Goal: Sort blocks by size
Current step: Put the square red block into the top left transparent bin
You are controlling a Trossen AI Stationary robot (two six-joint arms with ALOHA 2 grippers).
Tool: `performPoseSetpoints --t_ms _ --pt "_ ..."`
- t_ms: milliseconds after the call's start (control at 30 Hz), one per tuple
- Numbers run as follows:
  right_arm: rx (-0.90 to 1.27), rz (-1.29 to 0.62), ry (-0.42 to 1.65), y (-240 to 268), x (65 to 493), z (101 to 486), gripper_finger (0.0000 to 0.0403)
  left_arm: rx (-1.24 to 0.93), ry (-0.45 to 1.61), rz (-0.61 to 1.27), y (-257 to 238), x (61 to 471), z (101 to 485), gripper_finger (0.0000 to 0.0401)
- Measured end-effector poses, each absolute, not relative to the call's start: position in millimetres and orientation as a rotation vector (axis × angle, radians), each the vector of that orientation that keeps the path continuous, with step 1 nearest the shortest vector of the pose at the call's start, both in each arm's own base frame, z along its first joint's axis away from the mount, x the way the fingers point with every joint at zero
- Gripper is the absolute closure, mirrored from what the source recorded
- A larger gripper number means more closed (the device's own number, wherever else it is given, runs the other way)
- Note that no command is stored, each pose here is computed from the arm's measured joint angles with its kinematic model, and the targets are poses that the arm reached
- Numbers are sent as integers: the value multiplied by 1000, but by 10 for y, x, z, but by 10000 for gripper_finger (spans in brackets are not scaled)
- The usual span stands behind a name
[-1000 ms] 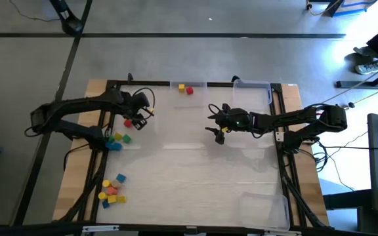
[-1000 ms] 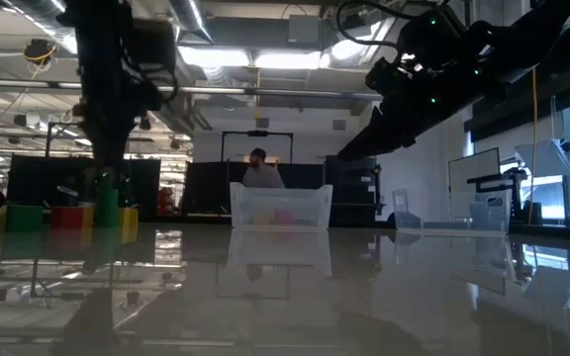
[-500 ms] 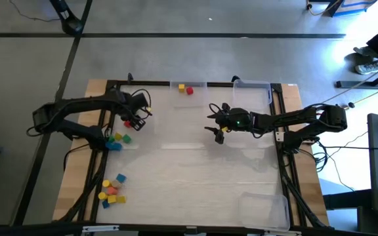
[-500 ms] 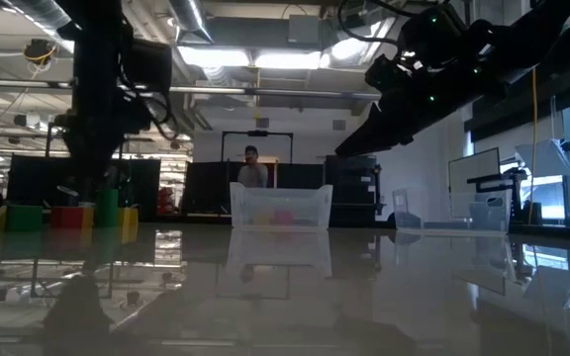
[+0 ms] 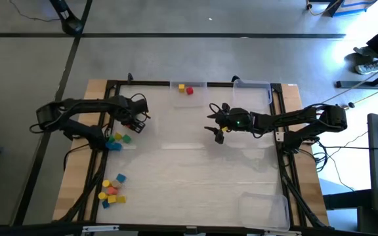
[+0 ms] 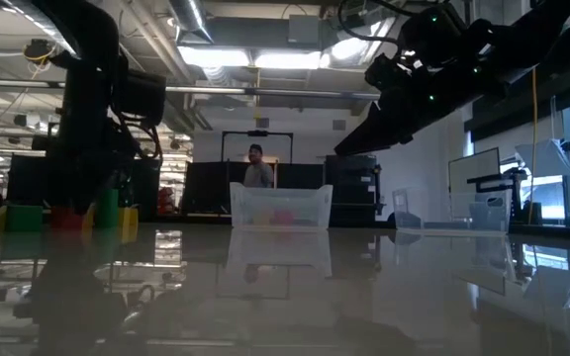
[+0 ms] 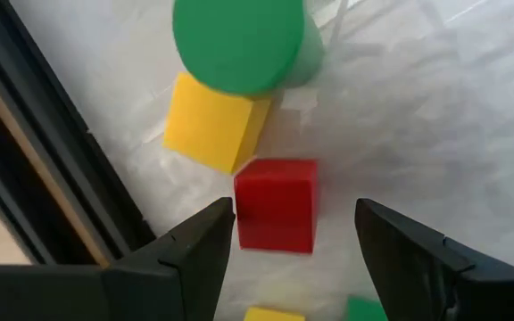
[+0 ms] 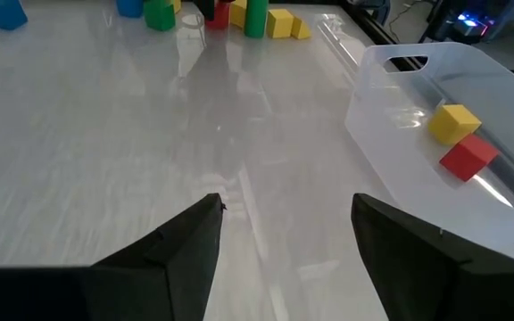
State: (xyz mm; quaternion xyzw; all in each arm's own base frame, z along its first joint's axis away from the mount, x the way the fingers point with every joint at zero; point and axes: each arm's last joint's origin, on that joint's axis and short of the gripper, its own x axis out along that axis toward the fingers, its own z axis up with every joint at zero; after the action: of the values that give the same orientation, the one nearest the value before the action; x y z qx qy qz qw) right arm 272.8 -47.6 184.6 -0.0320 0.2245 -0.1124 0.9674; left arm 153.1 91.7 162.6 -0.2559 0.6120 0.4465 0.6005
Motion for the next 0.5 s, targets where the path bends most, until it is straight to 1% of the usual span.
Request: performPoseSetpoints --t_ms 300,500 --pt "-65 -228 433 -478 2737 1866 152 -608 1489 1022 975 1505 1530 178" --pt "-65 -229 433 -478 2737 1867 152 -596 1474 1012 995 1540 1506 178"
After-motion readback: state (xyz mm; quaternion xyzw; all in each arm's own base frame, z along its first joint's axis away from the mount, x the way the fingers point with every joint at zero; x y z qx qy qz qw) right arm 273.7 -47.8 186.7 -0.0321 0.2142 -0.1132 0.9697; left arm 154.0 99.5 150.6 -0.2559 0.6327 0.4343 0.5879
